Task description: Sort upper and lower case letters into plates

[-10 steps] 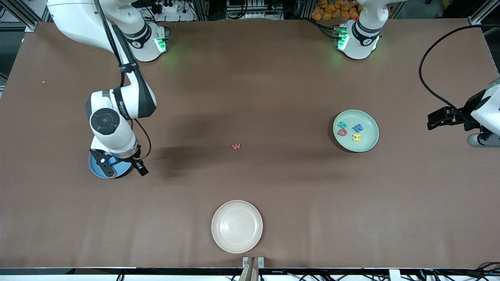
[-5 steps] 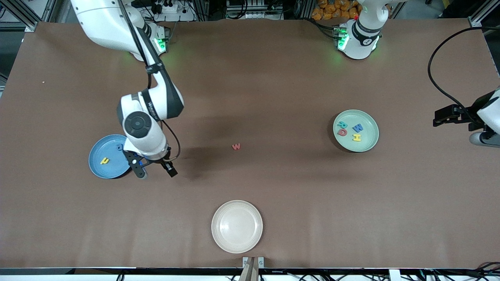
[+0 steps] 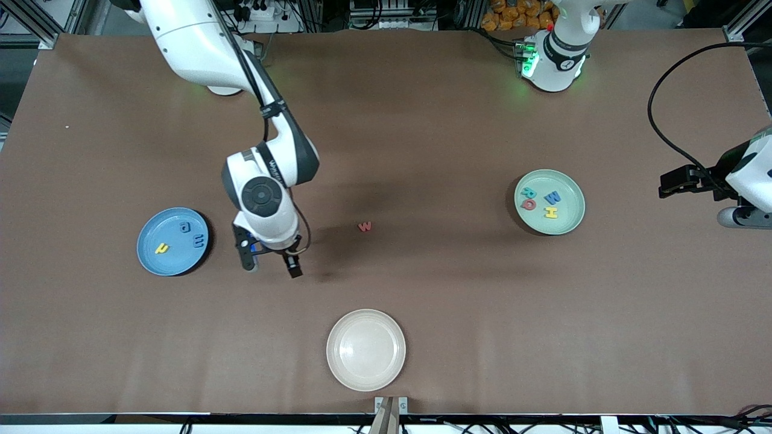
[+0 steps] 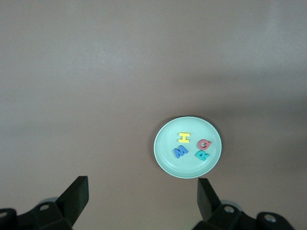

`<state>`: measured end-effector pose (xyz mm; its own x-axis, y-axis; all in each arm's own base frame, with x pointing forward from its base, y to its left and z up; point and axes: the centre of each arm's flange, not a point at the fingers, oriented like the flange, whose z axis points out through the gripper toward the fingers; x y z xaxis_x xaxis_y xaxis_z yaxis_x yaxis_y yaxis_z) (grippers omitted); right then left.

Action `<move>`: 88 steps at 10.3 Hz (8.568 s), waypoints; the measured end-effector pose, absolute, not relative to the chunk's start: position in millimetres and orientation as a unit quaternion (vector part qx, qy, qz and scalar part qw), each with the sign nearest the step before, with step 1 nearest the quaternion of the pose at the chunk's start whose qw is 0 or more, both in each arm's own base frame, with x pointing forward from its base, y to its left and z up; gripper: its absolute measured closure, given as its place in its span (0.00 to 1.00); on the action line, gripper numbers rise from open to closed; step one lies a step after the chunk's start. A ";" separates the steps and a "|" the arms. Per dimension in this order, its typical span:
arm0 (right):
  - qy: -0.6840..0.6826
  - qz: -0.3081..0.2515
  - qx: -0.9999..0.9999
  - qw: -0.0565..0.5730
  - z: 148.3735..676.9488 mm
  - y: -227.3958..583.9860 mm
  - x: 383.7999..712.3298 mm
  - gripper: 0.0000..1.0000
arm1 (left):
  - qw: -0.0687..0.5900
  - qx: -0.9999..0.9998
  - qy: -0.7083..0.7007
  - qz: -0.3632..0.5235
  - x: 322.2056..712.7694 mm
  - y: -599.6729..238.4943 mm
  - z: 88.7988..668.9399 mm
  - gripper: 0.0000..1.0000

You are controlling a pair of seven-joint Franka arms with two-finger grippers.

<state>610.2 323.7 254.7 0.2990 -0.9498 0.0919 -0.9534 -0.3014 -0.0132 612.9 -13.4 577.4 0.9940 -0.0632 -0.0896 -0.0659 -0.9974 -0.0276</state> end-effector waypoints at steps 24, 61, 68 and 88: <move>-0.609 0.004 0.793 -0.021 175.0 462.3 525.0 0.32 | -0.001 -1.000 -0.008 0.000 576.8 -38.3 600.4 0.00; -0.356 -0.125 0.920 0.105 295.1 -68.8 625.4 0.00 | -0.003 -1.000 -0.006 -0.007 563.1 -38.0 599.6 0.00; -0.281 -0.131 0.950 0.019 329.1 -98.8 610.7 0.00 | -0.004 -1.000 -0.006 -0.010 563.9 -38.1 602.9 0.00; -0.127 0.003 0.992 -0.024 600.5 -21.3 575.0 0.00 | -0.003 -1.000 -0.004 -0.010 565.4 -40.9 602.4 0.00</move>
